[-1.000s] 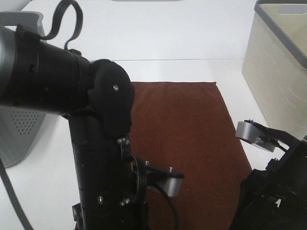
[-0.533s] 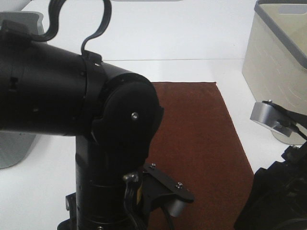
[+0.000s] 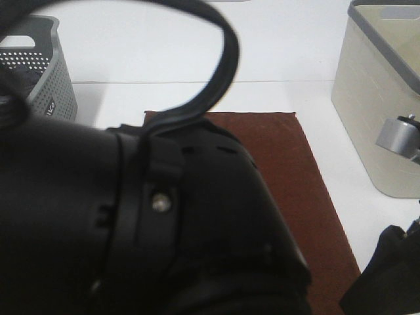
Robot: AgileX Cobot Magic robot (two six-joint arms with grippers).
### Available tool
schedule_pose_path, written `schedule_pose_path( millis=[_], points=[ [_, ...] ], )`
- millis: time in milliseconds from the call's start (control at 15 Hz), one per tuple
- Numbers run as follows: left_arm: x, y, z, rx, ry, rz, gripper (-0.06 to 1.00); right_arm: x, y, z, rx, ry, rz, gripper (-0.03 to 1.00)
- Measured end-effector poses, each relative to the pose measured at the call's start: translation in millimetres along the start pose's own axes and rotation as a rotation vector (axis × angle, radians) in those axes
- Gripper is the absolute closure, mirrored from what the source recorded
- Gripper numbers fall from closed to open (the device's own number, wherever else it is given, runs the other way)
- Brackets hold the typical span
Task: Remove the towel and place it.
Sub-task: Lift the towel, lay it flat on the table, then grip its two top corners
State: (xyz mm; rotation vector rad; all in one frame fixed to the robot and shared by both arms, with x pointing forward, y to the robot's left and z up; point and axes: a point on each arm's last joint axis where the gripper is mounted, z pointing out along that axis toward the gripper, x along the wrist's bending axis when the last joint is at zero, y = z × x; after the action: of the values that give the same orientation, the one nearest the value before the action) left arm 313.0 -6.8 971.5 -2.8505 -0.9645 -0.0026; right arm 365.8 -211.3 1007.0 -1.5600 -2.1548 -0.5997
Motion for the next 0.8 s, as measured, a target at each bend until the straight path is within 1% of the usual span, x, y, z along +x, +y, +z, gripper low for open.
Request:
schedule_pose_path(
  millis=[133,267,467,667,800],
  points=[
    [-5.8,-7.5,-17.2,-0.113,0.053,-0.042,0.10,3.9,-5.2,-5.0,-0.019,0.003,-0.023,0.19],
    [-8.4,-12.8,-31.1,-0.194,0.038,-0.104,0.10,7.1,-9.4,-9.4,-0.042,0.004,-0.043,0.19],
    [-7.7,-15.3,-37.3,-0.217,0.022,-0.157,0.10,11.1,-15.8,-14.1,-0.055,0.009,-0.067,0.19],
    [-7.3,-15.2,-37.3,-0.216,0.023,-0.161,0.10,12.7,-18.2,-16.1,-0.065,0.010,-0.074,0.19],
    [1.1,-13.8,-37.2,-0.200,0.049,-0.180,0.10,13.1,-17.1,-17.4,-0.073,0.006,-0.056,0.19]
  ],
)
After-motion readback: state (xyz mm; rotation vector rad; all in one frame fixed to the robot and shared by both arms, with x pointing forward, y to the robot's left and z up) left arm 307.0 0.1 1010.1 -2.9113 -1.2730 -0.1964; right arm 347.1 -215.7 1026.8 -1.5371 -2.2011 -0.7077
